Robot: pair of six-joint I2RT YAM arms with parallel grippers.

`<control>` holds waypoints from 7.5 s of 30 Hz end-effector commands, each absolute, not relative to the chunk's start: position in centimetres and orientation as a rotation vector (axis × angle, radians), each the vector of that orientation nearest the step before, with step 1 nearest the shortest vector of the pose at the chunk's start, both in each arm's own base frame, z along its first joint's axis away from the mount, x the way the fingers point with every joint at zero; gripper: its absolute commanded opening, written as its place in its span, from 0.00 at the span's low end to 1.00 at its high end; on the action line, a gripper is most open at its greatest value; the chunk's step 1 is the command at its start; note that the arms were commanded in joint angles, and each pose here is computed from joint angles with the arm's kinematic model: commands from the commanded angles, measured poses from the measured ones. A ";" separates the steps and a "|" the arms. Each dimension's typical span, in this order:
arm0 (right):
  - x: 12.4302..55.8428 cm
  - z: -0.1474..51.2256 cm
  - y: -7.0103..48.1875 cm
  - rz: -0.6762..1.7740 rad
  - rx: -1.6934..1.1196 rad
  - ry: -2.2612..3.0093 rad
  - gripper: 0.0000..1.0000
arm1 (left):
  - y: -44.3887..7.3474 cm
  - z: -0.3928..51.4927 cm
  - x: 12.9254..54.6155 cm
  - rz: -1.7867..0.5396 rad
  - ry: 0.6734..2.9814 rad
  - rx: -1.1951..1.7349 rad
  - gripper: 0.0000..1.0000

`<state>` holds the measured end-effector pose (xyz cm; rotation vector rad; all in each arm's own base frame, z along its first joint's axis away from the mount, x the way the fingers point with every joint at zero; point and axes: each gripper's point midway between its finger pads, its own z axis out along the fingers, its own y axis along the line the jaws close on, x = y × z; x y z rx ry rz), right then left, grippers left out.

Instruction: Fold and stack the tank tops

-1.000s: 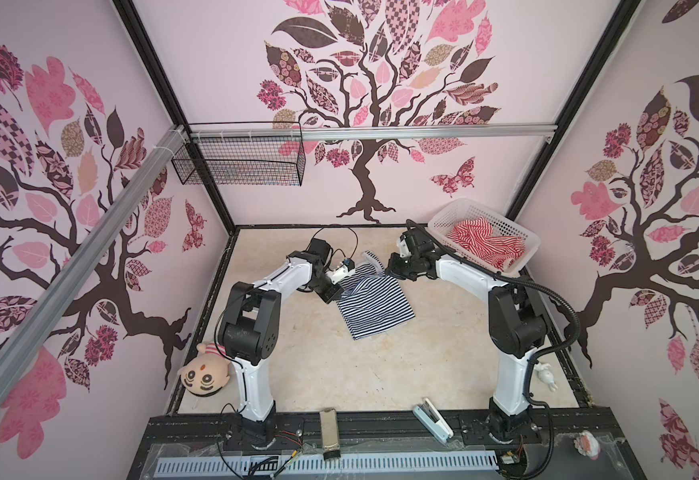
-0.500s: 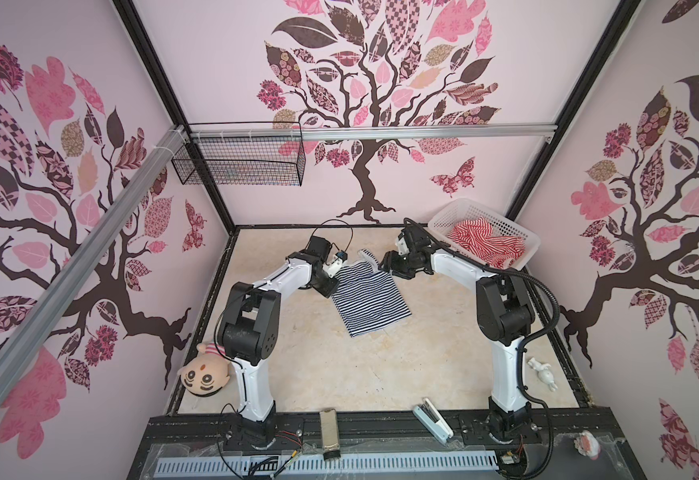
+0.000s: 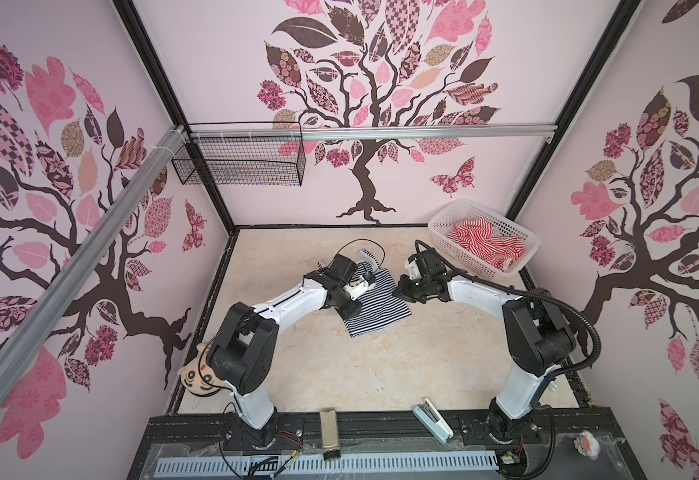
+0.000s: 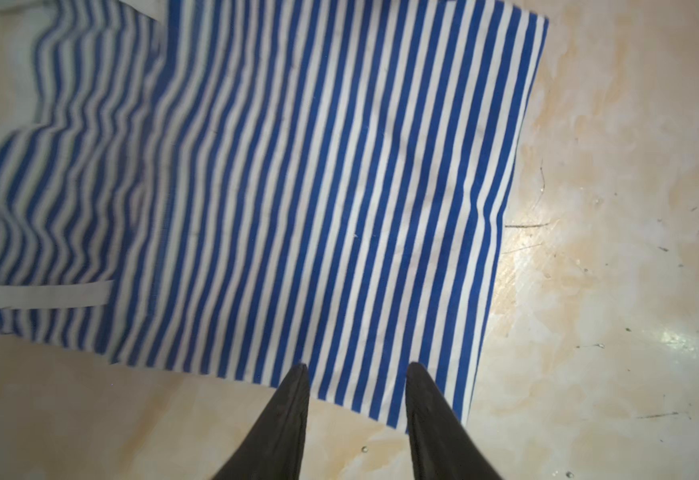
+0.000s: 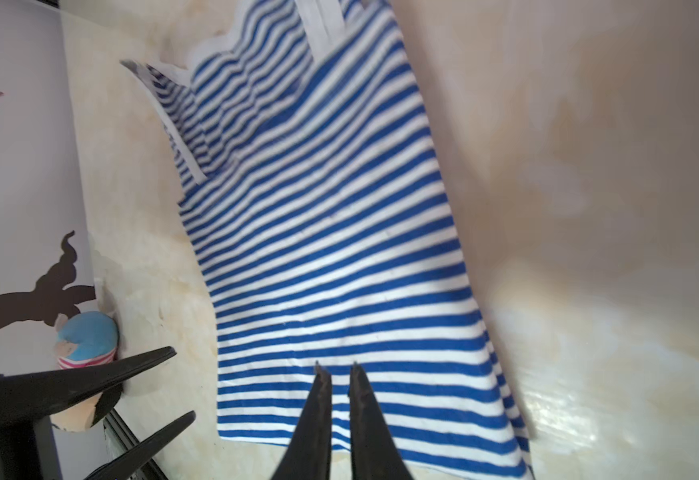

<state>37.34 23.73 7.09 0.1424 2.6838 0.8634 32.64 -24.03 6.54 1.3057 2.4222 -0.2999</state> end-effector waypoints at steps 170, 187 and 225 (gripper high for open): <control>32.2 14.5 28.9 0.937 0.132 2.555 0.00 | -19.6 8.8 19.0 -0.345 2.324 1.551 0.00; 35.9 12.8 31.2 0.902 0.048 2.602 0.59 | -15.5 5.4 24.1 0.062 2.502 1.390 0.35; 39.7 11.1 32.3 0.931 0.041 2.600 0.35 | -14.3 0.9 26.2 0.171 2.630 1.420 0.45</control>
